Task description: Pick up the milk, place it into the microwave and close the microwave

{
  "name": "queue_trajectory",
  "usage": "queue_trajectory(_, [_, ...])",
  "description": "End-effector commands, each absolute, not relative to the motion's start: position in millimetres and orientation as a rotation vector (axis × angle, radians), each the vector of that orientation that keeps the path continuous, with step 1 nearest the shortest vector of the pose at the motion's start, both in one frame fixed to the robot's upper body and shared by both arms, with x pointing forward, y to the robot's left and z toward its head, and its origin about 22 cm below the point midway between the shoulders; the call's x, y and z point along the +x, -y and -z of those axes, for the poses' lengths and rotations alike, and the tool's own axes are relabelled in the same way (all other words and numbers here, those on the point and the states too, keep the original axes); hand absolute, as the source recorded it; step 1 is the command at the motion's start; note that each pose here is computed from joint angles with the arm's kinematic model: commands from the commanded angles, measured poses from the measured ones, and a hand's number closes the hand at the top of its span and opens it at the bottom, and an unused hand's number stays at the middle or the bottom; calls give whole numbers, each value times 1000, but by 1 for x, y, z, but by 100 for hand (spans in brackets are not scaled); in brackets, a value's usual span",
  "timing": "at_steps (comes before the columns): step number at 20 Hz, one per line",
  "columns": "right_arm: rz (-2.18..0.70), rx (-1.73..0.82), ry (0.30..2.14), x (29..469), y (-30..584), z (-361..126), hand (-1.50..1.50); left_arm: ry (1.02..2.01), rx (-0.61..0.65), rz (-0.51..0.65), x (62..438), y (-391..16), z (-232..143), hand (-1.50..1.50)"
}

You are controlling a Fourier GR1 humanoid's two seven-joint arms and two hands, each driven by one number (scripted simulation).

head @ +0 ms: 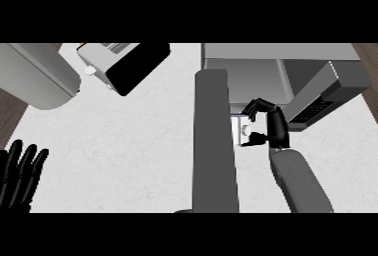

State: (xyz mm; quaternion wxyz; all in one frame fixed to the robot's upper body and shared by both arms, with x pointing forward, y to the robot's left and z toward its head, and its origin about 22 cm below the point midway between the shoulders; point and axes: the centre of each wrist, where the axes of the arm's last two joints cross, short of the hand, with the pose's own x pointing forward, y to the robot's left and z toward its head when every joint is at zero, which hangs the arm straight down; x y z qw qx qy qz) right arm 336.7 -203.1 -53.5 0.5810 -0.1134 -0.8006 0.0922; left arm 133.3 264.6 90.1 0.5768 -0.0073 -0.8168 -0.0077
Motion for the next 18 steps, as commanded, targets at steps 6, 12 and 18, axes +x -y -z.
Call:
queue_trajectory(6, [-227, -443, 1801, 392, 231, 30, 150, 1923, -41, 31, 130, -266, -85, -150])
queue_trajectory(12, [-171, -653, 1772, 418, 244, -4, 150, 1926, -79, 38, 141, -261, -88, -150])
queue_trajectory(18, [-199, -935, 1834, 418, 251, -3, 150, 1921, -49, 85, 140, -268, -86, -150])
